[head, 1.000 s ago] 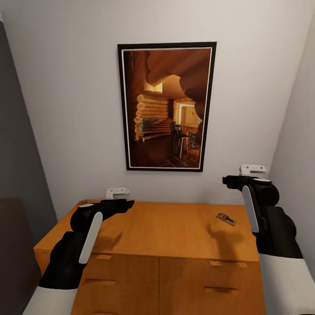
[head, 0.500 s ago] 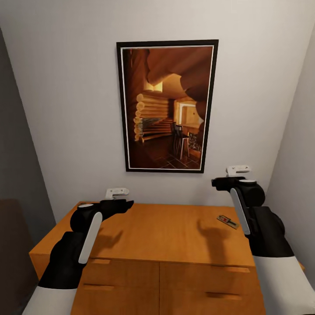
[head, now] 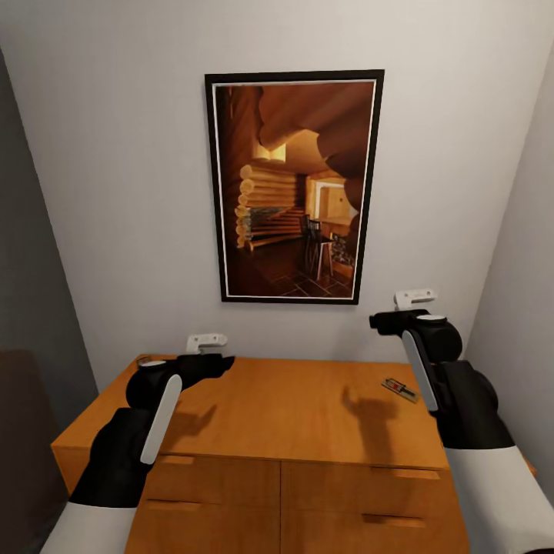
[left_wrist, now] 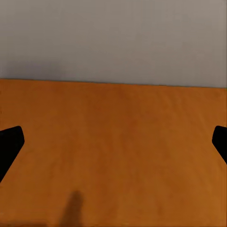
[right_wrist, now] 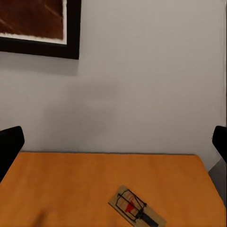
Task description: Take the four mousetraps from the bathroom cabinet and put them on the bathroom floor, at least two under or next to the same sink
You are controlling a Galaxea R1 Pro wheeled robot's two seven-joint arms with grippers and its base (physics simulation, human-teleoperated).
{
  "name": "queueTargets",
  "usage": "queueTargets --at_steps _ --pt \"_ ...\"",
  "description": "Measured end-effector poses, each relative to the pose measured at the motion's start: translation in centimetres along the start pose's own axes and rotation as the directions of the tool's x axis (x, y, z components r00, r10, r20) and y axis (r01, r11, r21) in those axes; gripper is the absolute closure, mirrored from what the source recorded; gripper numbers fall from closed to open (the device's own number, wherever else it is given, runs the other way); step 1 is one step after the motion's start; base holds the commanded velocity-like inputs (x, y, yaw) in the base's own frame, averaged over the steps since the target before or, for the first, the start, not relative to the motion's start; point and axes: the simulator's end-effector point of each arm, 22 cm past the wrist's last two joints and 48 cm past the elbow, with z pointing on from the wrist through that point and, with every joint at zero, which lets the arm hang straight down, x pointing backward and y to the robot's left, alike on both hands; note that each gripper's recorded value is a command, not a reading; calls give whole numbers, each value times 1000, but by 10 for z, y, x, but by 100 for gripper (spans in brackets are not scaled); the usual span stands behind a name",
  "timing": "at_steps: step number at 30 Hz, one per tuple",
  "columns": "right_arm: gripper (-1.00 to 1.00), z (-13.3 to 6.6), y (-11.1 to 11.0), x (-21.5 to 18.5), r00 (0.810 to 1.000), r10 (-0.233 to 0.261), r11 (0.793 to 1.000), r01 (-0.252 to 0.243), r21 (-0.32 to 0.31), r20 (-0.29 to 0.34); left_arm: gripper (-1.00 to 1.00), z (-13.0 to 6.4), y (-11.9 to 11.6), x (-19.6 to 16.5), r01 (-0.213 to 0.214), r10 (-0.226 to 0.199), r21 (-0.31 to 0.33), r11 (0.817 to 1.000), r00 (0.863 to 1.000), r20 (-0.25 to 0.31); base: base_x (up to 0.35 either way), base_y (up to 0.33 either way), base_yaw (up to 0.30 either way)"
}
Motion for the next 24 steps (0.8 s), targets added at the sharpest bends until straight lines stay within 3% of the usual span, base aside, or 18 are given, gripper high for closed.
queueTargets --at_steps 4,6,11,24 --pt "-100 4 -3 -11 999 -34 999 34 6 25 -100 1 1 3 2 -2 -1 1000 1000 -8 0 0 0" --pt "-100 4 9 -12 999 -37 999 37 -24 15 -100 1 2 3 4 -4 1 1000 1000 -8 0 0 0" --pt "-100 12 7 17 998 -15 1000 14 -18 -60 -100 1 2 3 6 -6 4 1000 1000 -9 0 0 0" --pt "-100 7 -25 42 996 40 998 -36 47 -80 -100 1 1 3 7 -7 7 1000 1000 -9 0 0 0"
